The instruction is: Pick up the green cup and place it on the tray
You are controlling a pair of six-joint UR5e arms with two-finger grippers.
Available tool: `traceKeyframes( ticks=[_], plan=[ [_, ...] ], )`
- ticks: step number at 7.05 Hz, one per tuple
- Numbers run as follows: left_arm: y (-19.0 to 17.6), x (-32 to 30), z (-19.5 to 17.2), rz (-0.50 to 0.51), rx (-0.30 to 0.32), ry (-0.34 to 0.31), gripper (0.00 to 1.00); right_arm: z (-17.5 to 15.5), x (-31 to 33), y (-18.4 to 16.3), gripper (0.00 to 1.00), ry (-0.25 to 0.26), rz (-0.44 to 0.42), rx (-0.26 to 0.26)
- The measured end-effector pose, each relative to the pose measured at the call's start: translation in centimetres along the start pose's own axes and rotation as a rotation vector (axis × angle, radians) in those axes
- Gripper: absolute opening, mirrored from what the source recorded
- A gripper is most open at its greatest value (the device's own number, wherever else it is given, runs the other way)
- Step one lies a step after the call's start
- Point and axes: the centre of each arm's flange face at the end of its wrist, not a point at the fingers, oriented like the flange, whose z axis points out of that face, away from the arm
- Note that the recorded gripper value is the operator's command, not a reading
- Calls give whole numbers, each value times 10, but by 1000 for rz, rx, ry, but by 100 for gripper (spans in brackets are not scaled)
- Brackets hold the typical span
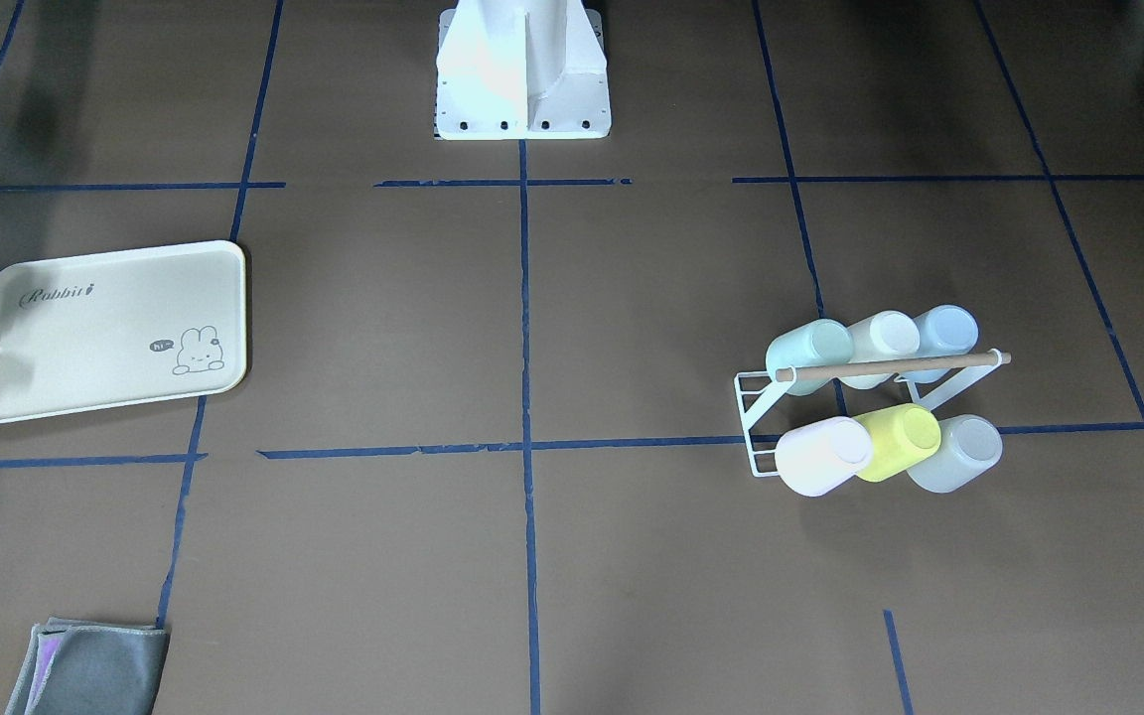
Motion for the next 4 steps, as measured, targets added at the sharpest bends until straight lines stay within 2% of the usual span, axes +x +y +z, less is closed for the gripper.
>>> traceKeyframes(
  ticks=[1,4],
  plan=[
    [0,0,0,0,0,0,100,-7,-15,-3,0,-34,2,-3],
    [-1,1,-1,3,3,0,100,-13,-84,-37,0,-107,100,10]
  ],
)
